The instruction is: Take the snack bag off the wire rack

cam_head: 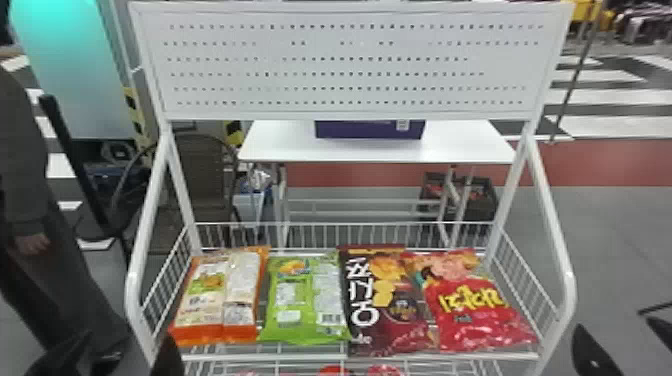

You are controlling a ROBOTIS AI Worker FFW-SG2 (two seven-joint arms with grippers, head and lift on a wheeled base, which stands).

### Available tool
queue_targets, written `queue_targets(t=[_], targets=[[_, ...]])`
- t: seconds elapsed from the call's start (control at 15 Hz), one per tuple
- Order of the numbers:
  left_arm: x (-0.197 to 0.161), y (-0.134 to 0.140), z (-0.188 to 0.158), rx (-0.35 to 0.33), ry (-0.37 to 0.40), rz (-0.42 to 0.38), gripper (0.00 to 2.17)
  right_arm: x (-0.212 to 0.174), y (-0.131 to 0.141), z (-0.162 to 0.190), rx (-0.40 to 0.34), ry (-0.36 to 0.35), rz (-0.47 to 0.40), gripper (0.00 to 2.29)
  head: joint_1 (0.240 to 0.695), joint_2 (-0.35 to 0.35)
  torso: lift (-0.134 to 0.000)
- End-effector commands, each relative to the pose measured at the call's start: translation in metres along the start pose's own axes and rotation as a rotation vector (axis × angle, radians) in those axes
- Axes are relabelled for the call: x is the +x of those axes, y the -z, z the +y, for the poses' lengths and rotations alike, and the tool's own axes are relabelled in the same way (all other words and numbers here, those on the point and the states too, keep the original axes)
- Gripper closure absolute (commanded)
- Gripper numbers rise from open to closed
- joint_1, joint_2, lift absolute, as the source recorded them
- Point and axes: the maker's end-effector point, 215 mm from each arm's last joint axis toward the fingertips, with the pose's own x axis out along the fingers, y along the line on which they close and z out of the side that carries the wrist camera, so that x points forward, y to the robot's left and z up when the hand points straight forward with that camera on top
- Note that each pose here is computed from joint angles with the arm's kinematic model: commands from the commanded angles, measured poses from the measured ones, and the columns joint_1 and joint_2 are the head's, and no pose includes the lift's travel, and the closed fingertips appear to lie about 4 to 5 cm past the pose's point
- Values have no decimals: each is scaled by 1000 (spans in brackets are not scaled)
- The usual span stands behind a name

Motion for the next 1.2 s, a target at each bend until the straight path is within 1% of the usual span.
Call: queue_targets(t=[0.0,0.4,0.53,0.6,0.67,0.73,0.8,0.87,0.93,1.0,1.13], targets=[[0,2,0,0,0,3,188,0,1,1,1,-2,3,97,499,0,0],[0,0,0,-3,-1,-4,188,0,0,4,6,-6,0,97,499,0,0],[-2,-1,-4,-10,7,-8,188,6,6,7,15,-10,3,97,499,0,0],[-2,0,-7,-12,11,-6,188,18,7,15,23,-22,-10,97,499,0,0],[-3,1,-8,-14,16,-6,188,36,17,28,28,-45,5,97,499,0,0],[-3,2,-10,-16,17,-4,188,53,34,41,21,-65,48,97,499,0,0],[-2,3,-10,-17,19,-3,188,70,47,52,14,-76,72,97,499,0,0],[-2,4,-10,-17,18,0,188,87,52,58,2,-79,66,97,499,0,0],[-2,4,-11,-17,20,-2,188,103,63,61,3,-77,92,97,499,0,0],[-2,5,-10,-13,19,-1,188,121,70,68,5,-88,105,97,499,0,0],[-2,5,-9,-11,20,-4,188,143,82,79,11,-101,122,97,499,0,0]])
